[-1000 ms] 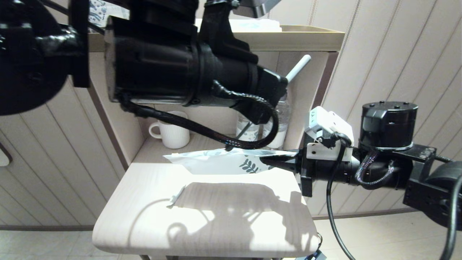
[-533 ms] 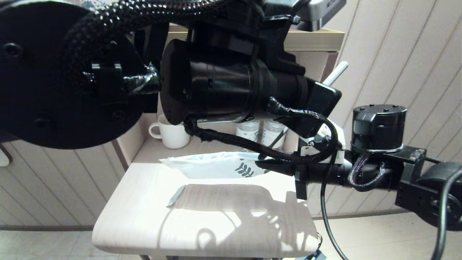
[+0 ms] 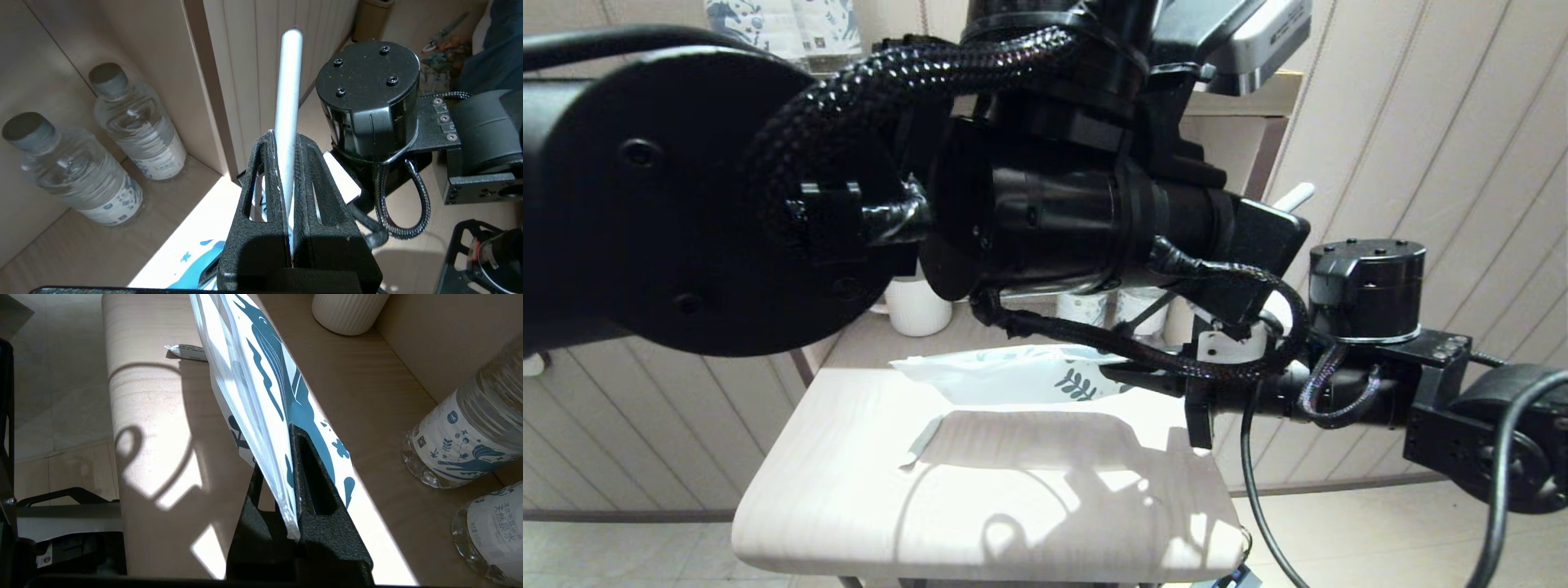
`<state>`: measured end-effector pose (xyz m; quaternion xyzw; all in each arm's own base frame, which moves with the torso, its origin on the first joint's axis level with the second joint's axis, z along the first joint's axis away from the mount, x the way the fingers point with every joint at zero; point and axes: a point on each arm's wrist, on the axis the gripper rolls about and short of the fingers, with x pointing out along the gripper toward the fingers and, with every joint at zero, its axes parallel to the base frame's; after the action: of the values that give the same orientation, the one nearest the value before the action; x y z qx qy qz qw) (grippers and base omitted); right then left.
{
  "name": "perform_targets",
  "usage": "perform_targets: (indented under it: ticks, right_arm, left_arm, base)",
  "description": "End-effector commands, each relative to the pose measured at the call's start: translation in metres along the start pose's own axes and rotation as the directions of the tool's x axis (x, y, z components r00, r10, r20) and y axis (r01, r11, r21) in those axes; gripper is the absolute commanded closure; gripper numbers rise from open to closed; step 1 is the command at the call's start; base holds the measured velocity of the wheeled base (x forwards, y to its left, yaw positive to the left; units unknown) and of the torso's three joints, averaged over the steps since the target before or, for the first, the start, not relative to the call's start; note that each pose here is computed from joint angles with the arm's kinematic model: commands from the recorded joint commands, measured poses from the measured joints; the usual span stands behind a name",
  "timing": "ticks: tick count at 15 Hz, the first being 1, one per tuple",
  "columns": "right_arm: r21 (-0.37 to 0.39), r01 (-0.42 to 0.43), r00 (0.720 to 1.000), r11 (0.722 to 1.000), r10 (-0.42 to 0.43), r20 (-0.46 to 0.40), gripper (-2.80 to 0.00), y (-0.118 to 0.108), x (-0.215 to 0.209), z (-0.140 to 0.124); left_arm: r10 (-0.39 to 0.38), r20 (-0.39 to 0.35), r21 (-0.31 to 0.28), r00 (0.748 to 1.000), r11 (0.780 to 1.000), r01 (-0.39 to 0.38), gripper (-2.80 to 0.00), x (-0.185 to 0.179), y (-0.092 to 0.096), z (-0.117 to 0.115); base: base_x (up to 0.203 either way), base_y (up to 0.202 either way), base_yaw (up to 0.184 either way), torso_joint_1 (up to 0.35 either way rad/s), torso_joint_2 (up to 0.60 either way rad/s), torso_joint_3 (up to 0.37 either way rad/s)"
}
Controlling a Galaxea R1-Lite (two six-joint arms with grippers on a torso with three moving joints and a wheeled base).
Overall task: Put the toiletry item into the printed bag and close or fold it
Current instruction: Place the toothbrush in the storage bag
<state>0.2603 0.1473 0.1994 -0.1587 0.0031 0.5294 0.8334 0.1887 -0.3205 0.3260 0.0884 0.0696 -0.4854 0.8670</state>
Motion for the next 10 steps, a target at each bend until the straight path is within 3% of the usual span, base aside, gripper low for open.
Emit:
perform_targets:
  ticks: [1, 4, 6, 10]
  right_arm:
    - [-0.009, -0.004, 1.000, 1.000, 0.004, 0.010, 0.00, 0.001, -0.001, 0.002]
    - [-0.009, -0.006, 1.000, 1.000, 0.006, 0.012, 0.00, 0.002, -0.001, 0.003]
    - [-0.006, -0.008, 1.000, 1.000, 0.008, 0.008, 0.00, 0.001, 0.000, 0.001]
    - [-0.004, -0.009, 1.000, 1.000, 0.009, 0.005, 0.00, 0.001, 0.001, 0.000]
  left_arm:
    - [0.003, -0.020, 0.002, 1.000, 1.000, -0.003, 0.00, 0.011, -0.001, -0.008]
    - [0.011, -0.009, -0.008, 1.000, 1.000, -0.011, 0.00, 0.013, 0.001, -0.007]
    - [0.048, 0.046, -0.031, 0.998, 0.998, -0.047, 0.00, -0.003, 0.014, 0.006]
    - [0.107, 0.079, -0.044, 0.991, 0.994, -0.103, 0.00, -0.030, 0.036, 0.017]
  base:
    - [0.000, 0.000, 0.000, 0.000, 0.00, 0.000]
    - [0.000, 0.000, 0.000, 0.000, 0.00, 0.000]
    - [0.000, 0.000, 0.000, 0.000, 0.00, 0.000]
    - [0.000, 0.000, 0.000, 0.000, 0.00, 0.000]
